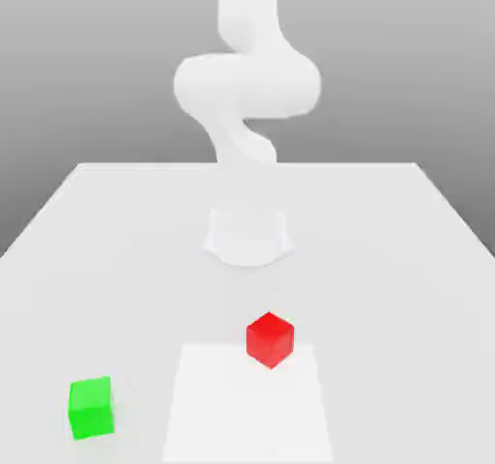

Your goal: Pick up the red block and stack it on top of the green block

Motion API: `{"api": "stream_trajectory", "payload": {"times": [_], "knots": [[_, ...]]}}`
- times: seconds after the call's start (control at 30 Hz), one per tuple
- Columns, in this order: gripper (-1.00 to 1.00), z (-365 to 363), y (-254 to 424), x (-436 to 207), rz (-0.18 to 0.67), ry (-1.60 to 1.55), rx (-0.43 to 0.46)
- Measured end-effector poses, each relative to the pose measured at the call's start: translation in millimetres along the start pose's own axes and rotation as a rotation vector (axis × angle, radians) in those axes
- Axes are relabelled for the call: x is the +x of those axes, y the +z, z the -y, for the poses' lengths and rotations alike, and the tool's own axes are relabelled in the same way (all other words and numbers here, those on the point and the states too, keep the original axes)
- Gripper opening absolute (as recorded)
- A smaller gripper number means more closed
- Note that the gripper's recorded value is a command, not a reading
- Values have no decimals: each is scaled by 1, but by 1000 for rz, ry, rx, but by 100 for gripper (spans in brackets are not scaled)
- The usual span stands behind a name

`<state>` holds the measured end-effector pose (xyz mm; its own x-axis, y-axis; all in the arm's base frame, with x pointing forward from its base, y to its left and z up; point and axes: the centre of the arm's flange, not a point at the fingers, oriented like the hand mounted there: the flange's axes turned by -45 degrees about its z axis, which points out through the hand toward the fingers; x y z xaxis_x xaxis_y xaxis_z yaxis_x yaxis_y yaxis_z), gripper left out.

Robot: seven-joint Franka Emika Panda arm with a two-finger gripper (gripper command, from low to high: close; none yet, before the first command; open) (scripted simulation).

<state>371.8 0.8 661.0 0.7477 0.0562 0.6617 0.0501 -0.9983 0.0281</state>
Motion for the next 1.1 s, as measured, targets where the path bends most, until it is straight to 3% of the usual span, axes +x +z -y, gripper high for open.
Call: {"api": "stream_trajectory", "payload": {"times": [0.27, 0.57, 0.77, 0.8, 1.1], "knots": [[0, 18, 176, -102, 285, -287, 86], [0, 45, 300, -306, 624, -662, 269], [0, 49, 345, -370, 675, -721, 302], [-100, 49, 351, -376, 676, -721, 301], [-100, 49, 344, -369, 676, -722, 304]]}}
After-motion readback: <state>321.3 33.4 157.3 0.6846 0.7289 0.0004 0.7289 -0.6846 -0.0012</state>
